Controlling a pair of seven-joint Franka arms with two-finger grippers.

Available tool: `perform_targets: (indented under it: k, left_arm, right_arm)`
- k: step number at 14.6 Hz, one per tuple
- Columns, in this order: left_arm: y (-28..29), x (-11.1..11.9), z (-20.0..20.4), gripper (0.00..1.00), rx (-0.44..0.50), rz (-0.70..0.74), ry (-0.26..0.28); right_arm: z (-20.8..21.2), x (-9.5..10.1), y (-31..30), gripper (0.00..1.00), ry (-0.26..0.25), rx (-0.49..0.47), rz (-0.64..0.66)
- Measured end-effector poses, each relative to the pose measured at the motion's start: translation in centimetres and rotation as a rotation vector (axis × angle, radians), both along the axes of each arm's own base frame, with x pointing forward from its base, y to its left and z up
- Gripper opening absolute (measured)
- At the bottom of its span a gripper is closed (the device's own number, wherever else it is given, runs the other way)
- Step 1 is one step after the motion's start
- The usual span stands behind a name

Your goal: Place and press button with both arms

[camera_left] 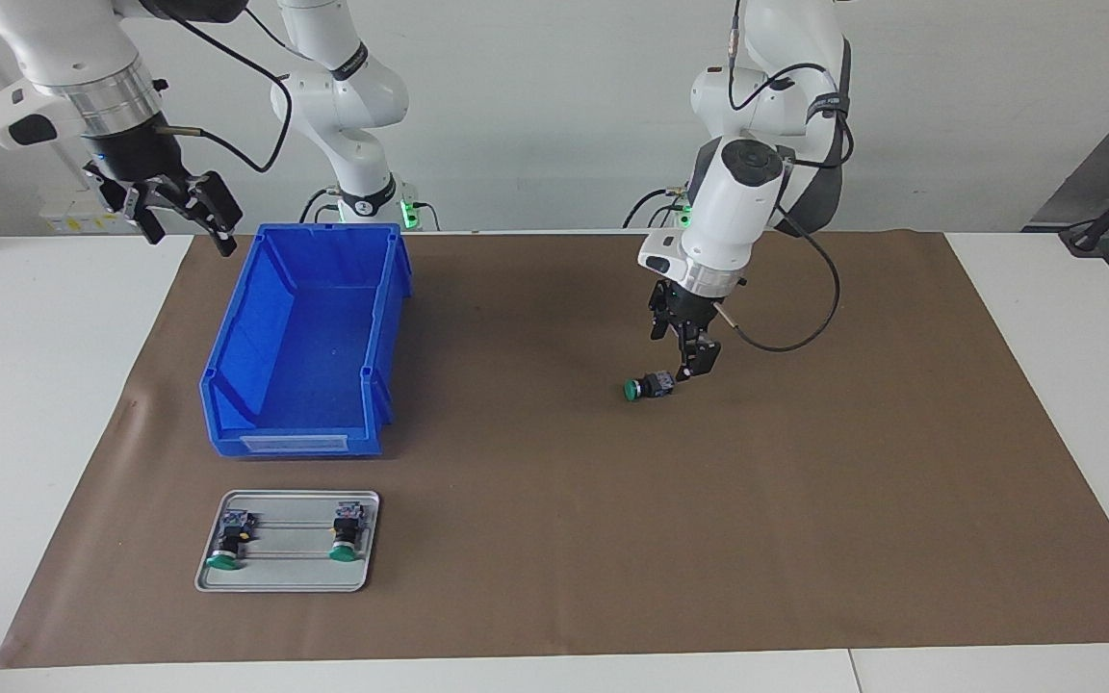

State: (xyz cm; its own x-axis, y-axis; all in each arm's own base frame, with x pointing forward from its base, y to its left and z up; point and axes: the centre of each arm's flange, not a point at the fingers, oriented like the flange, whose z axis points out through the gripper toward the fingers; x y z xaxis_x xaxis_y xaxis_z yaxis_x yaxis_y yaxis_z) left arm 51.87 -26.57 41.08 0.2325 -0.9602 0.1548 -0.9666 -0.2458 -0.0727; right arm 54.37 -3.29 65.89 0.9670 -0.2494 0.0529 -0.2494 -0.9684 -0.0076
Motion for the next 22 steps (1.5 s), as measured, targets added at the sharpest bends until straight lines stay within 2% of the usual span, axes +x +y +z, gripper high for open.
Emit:
perform_targets:
  k: [4, 7, 12, 17, 20, 21, 22]
  left_arm:
    - [-1.9, 0.4, -5.4, 0.91, 0.006, -0.018, 0.019]
    - [-3.0, 0.6, -8.7, 0.9, 0.005, -0.005, 0.028]
    - [-4.0, 0.3, -10.3, 0.89, 0.005, 0.001, 0.034]
    - [-4.3, -0.2, -10.8, 0.77, 0.01, -0.002, 0.044]
    - [-4.2, -0.3, -10.9, 0.73, 0.011, 0.002, 0.047]
    - [-4.2, -0.2, -10.9, 0.66, 0.011, 0.004, 0.048]
    - [-4.1, -0.2, -10.9, 0.53, 0.012, 0.006, 0.048]
  right_arm:
    - [-1.6, 1.0, 1.1, 1.0, 0.029, -0.034, 0.039]
    - [-1.9, 1.4, 2.3, 1.0, 0.027, -0.071, 0.094]
    - [-1.9, 1.4, 3.7, 1.0, 0.028, -0.034, 0.094]
    - [-1.9, 1.4, 3.8, 1.0, 0.029, -0.025, 0.095]
    - [-2.0, 1.2, 3.8, 1.0, 0.042, -0.032, 0.145]
    - [-2.0, 1.2, 3.8, 1.0, 0.045, -0.032, 0.15]
    - [-2.0, 1.2, 3.8, 1.0, 0.046, -0.033, 0.151]
